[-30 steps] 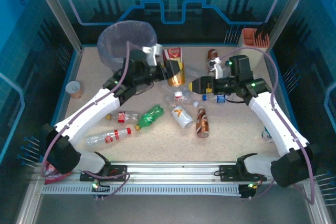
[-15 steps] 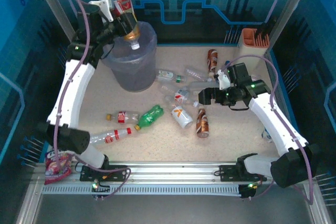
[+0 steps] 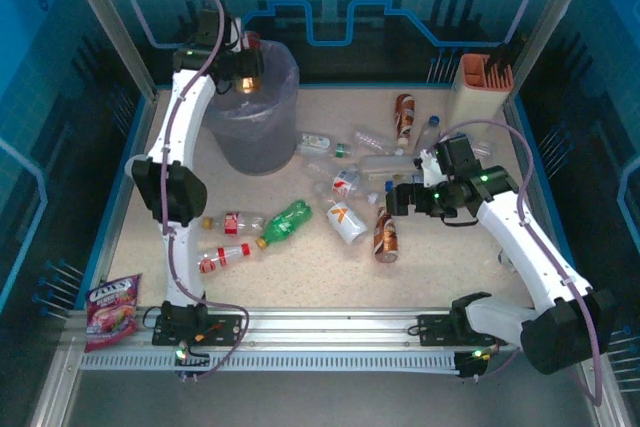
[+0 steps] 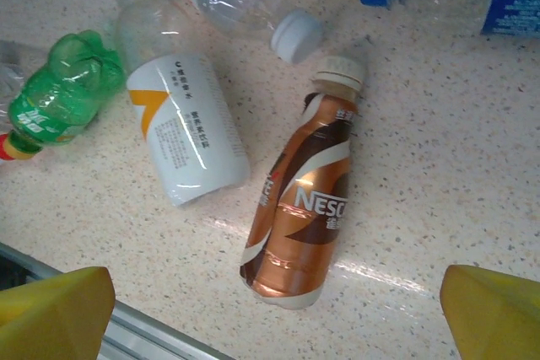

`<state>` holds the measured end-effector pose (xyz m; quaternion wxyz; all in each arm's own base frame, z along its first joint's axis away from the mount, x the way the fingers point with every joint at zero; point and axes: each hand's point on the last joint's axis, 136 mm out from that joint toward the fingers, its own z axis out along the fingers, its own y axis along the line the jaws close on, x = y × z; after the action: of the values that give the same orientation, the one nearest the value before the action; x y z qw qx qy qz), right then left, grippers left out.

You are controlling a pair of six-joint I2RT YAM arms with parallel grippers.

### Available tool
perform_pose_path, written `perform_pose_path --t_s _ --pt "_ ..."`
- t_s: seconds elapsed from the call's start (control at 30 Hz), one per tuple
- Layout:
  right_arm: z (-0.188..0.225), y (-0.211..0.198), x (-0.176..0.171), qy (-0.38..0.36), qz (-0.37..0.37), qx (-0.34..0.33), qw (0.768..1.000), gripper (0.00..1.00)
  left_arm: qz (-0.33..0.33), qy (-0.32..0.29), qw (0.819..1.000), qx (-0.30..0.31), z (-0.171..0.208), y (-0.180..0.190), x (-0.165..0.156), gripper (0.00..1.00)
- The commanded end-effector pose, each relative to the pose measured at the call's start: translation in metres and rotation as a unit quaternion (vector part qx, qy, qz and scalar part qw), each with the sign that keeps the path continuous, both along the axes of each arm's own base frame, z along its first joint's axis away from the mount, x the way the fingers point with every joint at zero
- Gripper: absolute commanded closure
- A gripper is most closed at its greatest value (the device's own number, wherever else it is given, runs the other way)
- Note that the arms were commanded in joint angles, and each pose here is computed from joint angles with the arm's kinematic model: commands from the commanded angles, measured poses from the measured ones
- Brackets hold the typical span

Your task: Put the plastic bottles in the bin

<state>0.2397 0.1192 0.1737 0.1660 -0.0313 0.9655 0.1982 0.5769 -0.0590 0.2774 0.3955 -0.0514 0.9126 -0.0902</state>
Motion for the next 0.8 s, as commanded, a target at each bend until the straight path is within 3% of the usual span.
perform_pose_path --t_s 0.0,0.27,0.43,0.77 --pt "-0.009 -0.005 -0.01 0.024 -0.019 -0.014 0.999 0.0 -0.019 0.038 0.998 0.045 -0.025 0.0 -0.01 0.9" --pt "-0.04 0.002 -0.029 0.076 -0.054 -0.024 0.995 0.0 -0.048 0.109 0.991 0.063 -0.087 -0.004 -0.02 0.82" --pt "-0.063 0.018 -0.038 0.096 -0.046 -0.008 0.994 0.05 -0.058 0.129 0.988 0.062 -0.11 -0.008 -0.028 0.76" --pt "-0.104 0.04 -0.044 0.123 -0.007 -0.015 0.992 0.15 -0.072 0.146 0.985 0.048 -0.132 -0.016 -0.037 0.5"
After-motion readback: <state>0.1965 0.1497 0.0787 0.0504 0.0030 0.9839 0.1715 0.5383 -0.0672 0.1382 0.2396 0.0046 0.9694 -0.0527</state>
